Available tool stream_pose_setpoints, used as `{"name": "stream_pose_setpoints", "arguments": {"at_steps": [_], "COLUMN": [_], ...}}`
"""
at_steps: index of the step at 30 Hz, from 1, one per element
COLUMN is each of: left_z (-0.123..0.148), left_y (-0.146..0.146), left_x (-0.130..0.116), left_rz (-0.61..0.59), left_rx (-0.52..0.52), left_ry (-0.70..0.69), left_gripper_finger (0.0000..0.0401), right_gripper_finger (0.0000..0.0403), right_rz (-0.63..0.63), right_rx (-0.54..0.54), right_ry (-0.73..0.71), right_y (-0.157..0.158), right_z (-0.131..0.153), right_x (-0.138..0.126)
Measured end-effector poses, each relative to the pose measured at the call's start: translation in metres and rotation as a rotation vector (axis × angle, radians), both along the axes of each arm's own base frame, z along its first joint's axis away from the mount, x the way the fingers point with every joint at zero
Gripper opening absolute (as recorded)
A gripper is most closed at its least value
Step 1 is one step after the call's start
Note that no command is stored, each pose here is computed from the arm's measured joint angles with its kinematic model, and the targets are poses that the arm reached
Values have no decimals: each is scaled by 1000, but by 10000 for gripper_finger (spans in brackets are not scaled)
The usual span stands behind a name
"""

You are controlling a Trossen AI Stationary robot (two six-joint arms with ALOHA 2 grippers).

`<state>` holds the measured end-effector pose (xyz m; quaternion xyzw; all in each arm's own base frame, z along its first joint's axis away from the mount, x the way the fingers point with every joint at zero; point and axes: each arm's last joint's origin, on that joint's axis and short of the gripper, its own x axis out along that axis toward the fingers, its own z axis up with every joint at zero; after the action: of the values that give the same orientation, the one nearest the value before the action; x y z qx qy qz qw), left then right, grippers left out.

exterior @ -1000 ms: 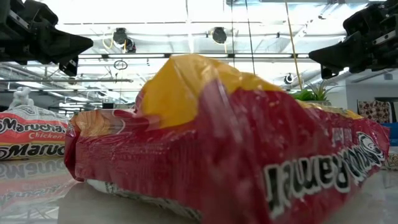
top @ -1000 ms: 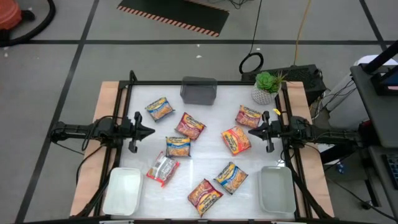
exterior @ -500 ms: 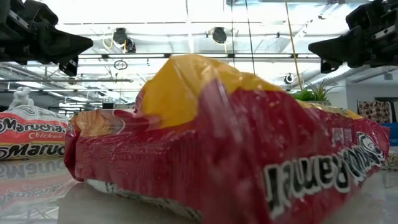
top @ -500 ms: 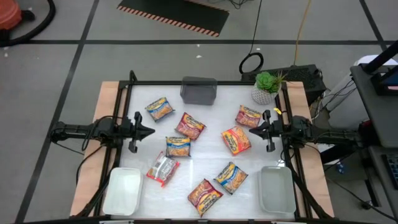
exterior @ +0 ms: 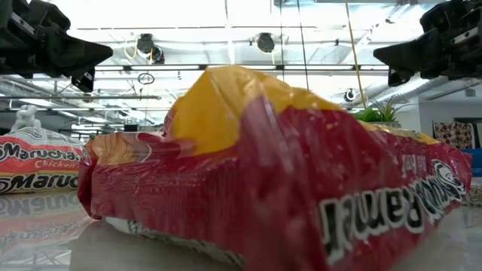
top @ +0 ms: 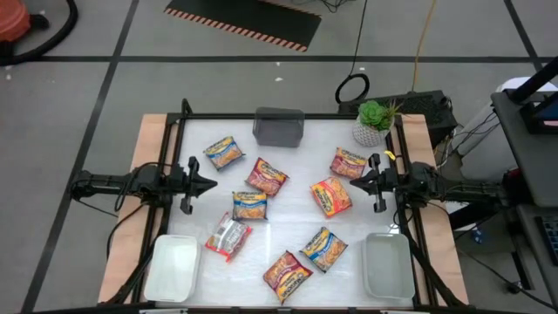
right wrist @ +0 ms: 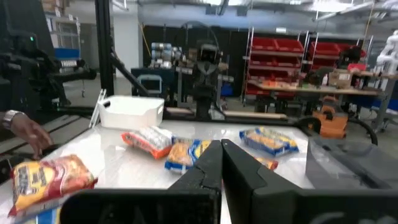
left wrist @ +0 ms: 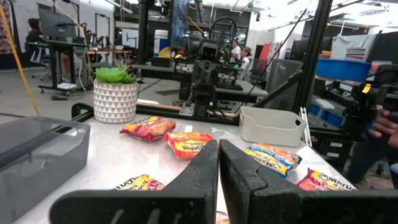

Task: Sort Maruchan noodles
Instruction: Put the right orange noodle pack into the black bin

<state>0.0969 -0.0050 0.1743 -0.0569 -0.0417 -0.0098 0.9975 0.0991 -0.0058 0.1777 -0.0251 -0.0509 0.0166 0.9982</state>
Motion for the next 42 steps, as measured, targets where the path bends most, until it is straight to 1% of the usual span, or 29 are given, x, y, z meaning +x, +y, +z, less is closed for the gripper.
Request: {"name": "stream_pose_setpoints", "arguments": {"at_steps": [4, 8, 10, 12, 17, 22, 25, 30, 32, 35, 42], "left_z": [0, 0, 0, 0, 3, 3, 3, 3, 3, 4, 16], "left_y": [0, 0, 0, 0, 0, 0, 0, 0, 0, 0, 1], "left_x": [0, 0, 0, 0, 0, 0, 0, 0, 0, 0, -3], "left_rz": [0, 0, 0, -2, -14, -16, -16, -17, -16, -17, -2], "left_rx": [0, 0, -1, -17, -141, -160, -160, -161, -160, -162, -181], "left_ry": [0, -1, 0, -1, -26, -26, -27, -29, -29, -37, -169], "left_gripper_finger": [19, 19, 19, 19, 19, 19, 19, 19, 19, 19, 19], "right_gripper_finger": [0, 0, 0, 0, 0, 0, 0, 0, 0, 0, 0], "right_rz": [2, 15, 18, 19, 19, -30, -33, -37, -41, -46, -75], "right_rx": [20, 145, 172, 175, 208, 212, 208, 165, 159, 155, 154], "right_ry": [-4, 0, 1, 2, 2, -34, 14, -2, 43, 99, 302], "right_y": [0, 0, 0, 0, 0, -2, -2, -2, -2, -3, -7], "right_z": [0, 0, 0, 0, 0, 4, 2, 38, 50, 74, 115], "right_x": [0, 0, 0, 0, 0, -1, 1, 4, 9, 19, 52]}}
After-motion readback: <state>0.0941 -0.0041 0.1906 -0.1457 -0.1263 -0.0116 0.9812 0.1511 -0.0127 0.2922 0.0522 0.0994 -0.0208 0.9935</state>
